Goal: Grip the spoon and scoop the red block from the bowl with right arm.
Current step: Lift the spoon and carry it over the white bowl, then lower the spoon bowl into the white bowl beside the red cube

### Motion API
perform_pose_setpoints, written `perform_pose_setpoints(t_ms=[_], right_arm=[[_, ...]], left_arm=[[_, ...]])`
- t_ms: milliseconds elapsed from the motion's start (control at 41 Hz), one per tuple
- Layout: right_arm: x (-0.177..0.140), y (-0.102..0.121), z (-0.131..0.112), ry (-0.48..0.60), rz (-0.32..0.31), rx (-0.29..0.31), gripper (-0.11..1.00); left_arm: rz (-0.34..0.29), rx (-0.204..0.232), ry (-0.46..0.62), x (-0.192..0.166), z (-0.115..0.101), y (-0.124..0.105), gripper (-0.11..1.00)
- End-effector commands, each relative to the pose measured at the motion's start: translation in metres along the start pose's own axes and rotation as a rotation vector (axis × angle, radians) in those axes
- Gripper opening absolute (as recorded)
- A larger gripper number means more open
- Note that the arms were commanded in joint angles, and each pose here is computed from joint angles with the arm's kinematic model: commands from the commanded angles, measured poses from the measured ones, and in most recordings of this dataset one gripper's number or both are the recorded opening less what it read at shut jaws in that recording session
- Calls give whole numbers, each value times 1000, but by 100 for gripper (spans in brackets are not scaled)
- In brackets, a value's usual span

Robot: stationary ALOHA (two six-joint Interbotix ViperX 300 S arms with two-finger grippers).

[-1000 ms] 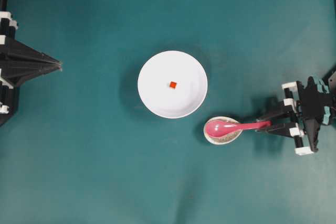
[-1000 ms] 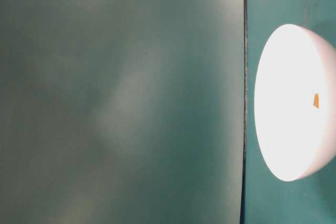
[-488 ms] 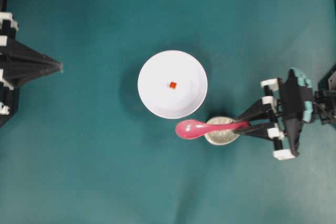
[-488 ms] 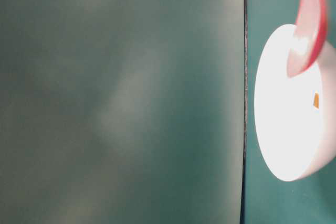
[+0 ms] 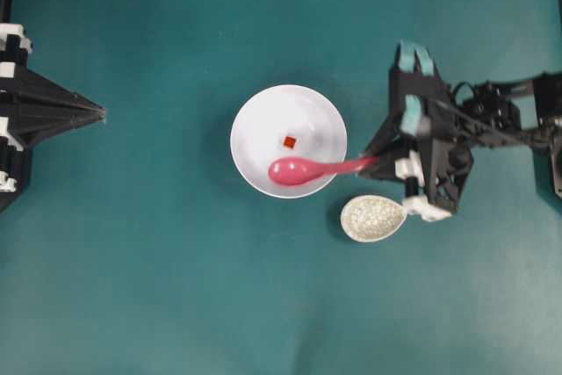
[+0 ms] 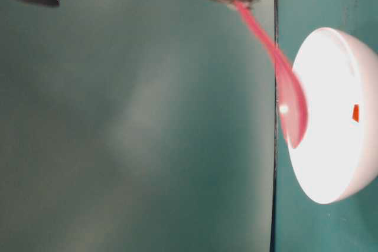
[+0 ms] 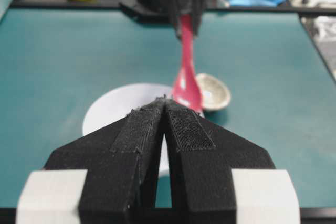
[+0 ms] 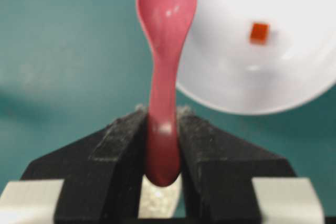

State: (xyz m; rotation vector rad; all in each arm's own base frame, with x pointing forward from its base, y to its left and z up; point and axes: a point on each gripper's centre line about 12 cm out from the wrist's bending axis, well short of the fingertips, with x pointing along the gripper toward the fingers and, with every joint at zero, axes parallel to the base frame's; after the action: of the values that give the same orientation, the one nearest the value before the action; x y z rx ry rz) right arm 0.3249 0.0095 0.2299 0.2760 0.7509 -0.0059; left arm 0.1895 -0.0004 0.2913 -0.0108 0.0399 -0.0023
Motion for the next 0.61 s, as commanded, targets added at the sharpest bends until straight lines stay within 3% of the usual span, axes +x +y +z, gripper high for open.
perform_pose_setpoints(t_ms=[0, 98, 317, 586], right_arm=[[-10, -5, 21, 3, -8, 21, 24], [-11, -11, 25, 62, -20, 53, 24], [1, -25, 31, 248, -61, 188, 24], [21, -28, 45, 349, -93, 171, 24]], left_arm=[[-1, 5, -29, 1, 13, 0, 0], [1, 5, -26, 1, 13, 0, 0], [0, 6, -23, 1, 14, 0, 0], [1, 6, -29, 1, 16, 0, 0]])
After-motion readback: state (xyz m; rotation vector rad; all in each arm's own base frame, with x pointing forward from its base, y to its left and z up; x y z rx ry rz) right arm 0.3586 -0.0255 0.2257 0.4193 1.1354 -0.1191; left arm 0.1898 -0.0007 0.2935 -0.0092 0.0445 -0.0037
